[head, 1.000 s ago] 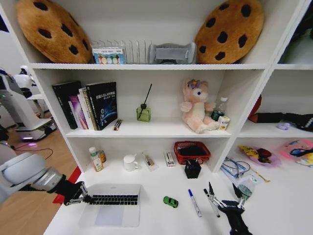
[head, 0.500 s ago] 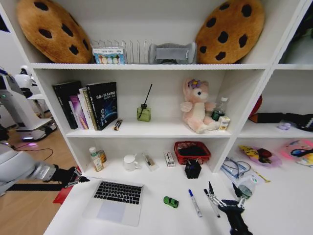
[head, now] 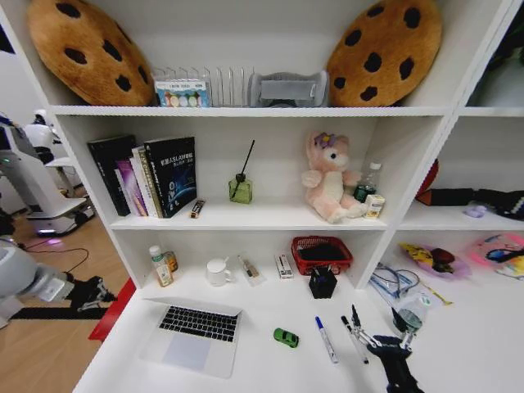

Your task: Organize the objects on the table.

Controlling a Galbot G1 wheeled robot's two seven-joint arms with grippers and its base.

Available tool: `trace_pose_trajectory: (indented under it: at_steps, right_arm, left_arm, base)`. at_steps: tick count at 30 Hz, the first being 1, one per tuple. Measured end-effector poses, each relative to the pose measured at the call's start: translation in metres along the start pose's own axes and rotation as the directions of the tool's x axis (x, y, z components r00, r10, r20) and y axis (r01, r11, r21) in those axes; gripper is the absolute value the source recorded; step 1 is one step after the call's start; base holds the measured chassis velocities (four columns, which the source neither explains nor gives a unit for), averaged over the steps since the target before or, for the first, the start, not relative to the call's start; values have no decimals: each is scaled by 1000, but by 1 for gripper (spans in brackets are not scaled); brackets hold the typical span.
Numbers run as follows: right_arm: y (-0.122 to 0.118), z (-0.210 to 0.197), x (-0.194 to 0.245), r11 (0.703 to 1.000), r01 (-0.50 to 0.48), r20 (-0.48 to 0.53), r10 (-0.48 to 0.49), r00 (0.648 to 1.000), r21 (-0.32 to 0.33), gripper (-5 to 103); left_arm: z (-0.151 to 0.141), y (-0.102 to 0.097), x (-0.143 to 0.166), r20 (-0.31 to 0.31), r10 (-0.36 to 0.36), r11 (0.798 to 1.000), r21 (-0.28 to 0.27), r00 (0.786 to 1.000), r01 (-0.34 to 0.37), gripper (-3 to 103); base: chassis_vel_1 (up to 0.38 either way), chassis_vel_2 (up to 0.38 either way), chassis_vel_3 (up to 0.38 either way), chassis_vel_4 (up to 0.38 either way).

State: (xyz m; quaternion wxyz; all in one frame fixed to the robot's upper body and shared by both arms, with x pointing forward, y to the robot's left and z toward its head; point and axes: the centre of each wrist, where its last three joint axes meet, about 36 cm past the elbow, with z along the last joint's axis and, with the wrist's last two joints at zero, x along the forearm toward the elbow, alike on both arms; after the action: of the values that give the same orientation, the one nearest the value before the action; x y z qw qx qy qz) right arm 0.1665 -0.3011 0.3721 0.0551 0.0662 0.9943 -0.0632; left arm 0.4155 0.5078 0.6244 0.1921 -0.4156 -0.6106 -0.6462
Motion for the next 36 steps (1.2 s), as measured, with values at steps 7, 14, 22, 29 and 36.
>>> trace_pose_trajectory:
  at_steps: [7, 14, 22, 29, 36]
  right_arm:
    - [1, 0, -5, 1000, 9, 5, -9, 1000, 1, 100]
    - [1, 0, -4, 1000, 11, 1, -11, 1000, 2, 100]
    - [-3, 2, -4, 1000, 12, 0, -12, 1000, 14, 100]
    - [-4, 2, -2, 1000, 8, -3, -8, 1000, 16, 100]
    - [0, 5, -3, 1000, 14, -5, -13, 1000, 11, 100]
  left_arm:
    - [-28, -24, -27, 154, -306, 922, 293, 939, 253, 0]
    - [-34, -21, -30, 368, -236, 937, 331, 899, 110, 0]
    - [-3, -11, -24, 424, 375, 926, -119, 824, -359, 0]
    - [3, -19, -24, 441, 228, 966, 8, 868, -258, 0]
    - [-3, -60, -39, 374, -404, 825, 543, 835, 156, 0]
  base:
    - [0, 0, 0, 0]
    - [0, 0, 0, 0]
    - [0, 0, 0, 0]
    - [0, 0, 0, 0]
    - [0, 0, 0, 0]
